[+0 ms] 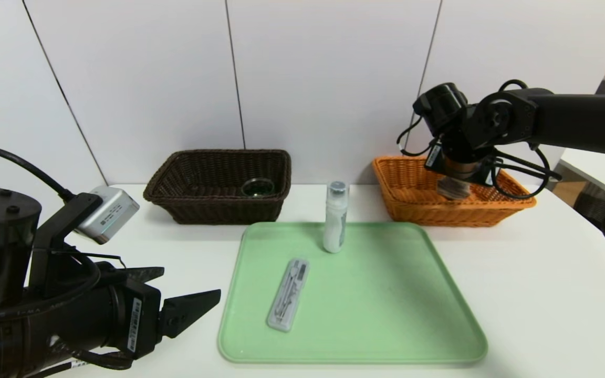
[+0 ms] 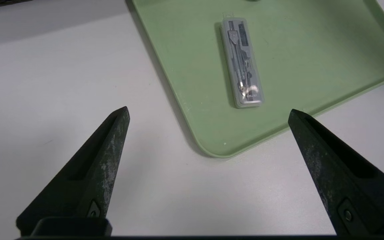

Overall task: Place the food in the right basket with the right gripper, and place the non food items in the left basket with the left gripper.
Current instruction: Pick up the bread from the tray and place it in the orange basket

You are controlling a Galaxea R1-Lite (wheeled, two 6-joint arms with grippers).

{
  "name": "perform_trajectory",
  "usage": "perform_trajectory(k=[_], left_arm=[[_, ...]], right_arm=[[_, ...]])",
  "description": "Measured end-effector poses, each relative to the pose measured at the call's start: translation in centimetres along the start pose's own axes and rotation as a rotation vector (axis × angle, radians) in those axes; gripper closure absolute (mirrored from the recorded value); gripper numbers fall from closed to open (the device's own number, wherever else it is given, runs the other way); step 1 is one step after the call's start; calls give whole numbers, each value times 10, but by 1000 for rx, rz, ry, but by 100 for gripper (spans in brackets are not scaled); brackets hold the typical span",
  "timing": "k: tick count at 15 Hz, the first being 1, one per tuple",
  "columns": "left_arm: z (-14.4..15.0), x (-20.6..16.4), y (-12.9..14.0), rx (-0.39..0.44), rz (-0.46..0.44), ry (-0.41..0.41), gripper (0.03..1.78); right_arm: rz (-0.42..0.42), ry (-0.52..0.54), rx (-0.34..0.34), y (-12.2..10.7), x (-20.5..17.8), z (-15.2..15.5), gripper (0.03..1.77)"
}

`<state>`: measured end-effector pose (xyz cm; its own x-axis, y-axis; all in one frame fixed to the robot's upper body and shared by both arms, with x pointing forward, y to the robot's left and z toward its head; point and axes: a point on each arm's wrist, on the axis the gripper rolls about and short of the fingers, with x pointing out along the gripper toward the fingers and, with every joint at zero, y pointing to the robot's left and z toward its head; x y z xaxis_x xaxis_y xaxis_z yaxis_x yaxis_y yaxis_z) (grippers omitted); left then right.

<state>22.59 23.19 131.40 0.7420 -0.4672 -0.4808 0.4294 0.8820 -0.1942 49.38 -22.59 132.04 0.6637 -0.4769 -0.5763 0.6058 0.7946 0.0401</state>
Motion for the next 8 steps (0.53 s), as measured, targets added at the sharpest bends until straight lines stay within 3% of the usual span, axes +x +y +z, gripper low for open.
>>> perform_trajectory(k=[8], left_arm=[[-1,-1,0,-1,1,0,12]], right_arm=[[8,-9,-27,2,0,0,171]])
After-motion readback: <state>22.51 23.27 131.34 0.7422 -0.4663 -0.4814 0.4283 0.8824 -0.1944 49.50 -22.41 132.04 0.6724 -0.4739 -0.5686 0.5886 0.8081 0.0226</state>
